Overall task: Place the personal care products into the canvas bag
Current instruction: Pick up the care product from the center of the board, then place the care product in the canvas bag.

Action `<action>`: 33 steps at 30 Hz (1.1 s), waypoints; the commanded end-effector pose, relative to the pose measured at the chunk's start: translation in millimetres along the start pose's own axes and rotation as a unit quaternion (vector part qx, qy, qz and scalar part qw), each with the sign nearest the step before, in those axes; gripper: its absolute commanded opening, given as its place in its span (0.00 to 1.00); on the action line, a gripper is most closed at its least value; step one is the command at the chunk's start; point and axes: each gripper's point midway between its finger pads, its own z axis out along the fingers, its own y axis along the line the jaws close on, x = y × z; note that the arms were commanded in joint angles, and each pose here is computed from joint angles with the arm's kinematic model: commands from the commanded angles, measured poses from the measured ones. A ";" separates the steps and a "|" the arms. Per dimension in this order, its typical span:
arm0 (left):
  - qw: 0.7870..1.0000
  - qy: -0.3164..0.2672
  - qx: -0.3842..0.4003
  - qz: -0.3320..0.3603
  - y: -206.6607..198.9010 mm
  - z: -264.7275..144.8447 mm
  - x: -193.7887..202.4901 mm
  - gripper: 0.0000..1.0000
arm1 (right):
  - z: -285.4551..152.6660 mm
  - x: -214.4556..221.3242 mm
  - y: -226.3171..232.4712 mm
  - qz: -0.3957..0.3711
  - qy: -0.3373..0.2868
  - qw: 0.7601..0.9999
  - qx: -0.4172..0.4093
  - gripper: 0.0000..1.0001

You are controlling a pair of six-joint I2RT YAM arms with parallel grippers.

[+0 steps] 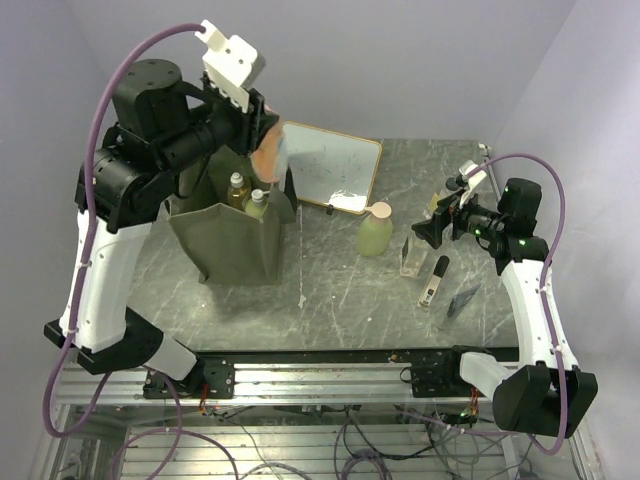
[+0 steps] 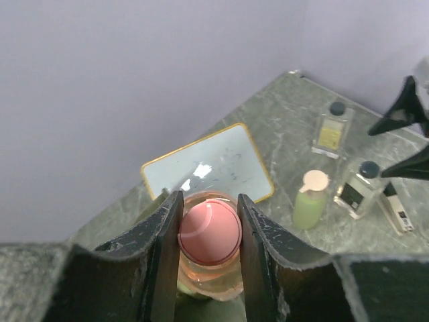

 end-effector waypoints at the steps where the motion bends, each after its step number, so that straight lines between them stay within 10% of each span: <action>1: 0.994 -0.043 -0.104 -0.012 49.9 -16.1 -23.4 0.07 | -1.1 -0.6 -2.7 -0.010 -0.003 1.000 0.006 1.00; 33: 0.964 0.114 -0.237 -0.044 173.4 -1.4 146.3 0.07 | -0.8 -1.2 0.5 -0.015 -0.003 1.000 -0.001 1.00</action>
